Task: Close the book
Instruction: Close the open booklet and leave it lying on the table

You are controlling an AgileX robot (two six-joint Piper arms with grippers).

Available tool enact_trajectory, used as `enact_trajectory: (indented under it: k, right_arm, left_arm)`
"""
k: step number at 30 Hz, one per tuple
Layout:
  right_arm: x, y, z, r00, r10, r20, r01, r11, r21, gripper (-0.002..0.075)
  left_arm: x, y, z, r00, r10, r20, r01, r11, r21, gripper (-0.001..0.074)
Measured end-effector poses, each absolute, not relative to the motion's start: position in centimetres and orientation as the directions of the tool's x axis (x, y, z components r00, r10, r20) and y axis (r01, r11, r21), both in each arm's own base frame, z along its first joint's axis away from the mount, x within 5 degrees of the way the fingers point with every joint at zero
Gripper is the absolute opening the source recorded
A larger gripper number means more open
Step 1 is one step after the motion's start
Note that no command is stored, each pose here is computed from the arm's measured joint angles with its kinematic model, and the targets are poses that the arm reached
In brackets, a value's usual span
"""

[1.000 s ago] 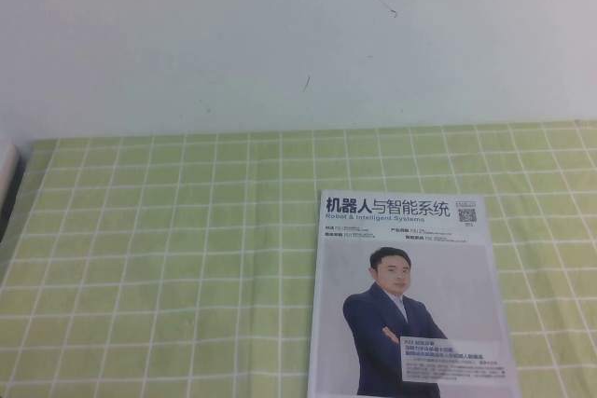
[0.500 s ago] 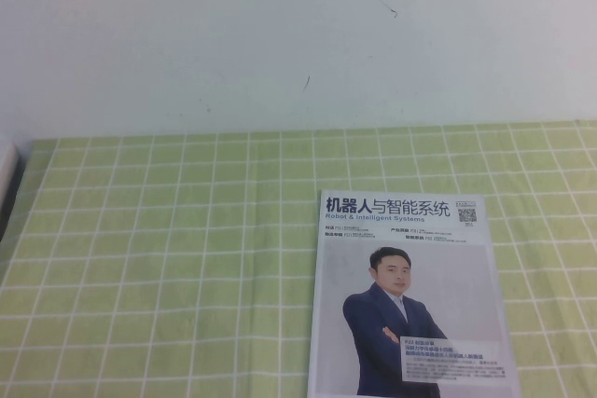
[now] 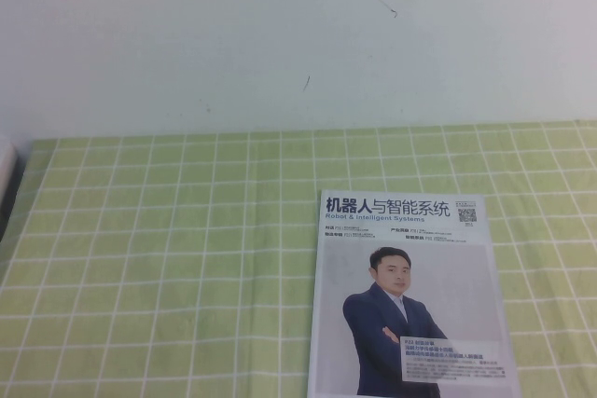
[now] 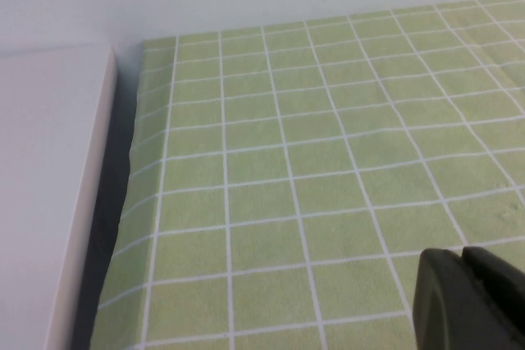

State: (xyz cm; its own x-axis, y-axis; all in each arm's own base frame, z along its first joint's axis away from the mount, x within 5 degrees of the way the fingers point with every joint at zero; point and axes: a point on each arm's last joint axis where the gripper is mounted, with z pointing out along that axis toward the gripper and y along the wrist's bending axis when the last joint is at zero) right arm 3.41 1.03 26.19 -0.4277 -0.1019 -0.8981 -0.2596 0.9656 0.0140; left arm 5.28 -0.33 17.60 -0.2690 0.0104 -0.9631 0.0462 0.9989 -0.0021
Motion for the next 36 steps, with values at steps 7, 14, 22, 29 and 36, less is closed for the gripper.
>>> enact_trajectory:
  k: [7,14,22,29,36]
  right_arm:
    - [3.4,1.0,26.2,-0.428,-0.099,-0.898,-0.259,0.966,0.017,-0.0003]
    - [3.6,0.9,24.6,-0.373,-0.076,-0.925,-0.207,0.978,0.003,-0.0003]
    - [4.7,0.0,19.9,-0.273,-0.279,-0.921,-0.094,0.96,-0.263,-0.0003]
    - [5.1,0.0,17.0,-0.314,-0.306,-0.899,-0.115,0.952,-0.284,-0.0003]
    - [5.1,0.0,17.0,-0.321,-0.25,-0.914,-0.096,0.968,-0.231,-0.0003]
  left_arm:
    - [5.3,-0.3,17.6,-0.271,0.01,-0.963,0.047,0.999,-0.003,-0.0004]
    - [5.3,-0.3,17.6,-0.272,0.01,-0.962,0.047,0.999,-0.003,-0.0004]
    - [5.3,-0.4,17.6,-0.273,0.007,-0.962,0.048,0.999,-0.006,-0.0004]
    - [5.3,-0.4,17.6,-0.273,0.005,-0.962,0.048,0.999,-0.008,-0.0004]
    - [5.3,-0.4,17.6,-0.275,0.003,-0.961,0.048,0.999,-0.01,-0.0004]
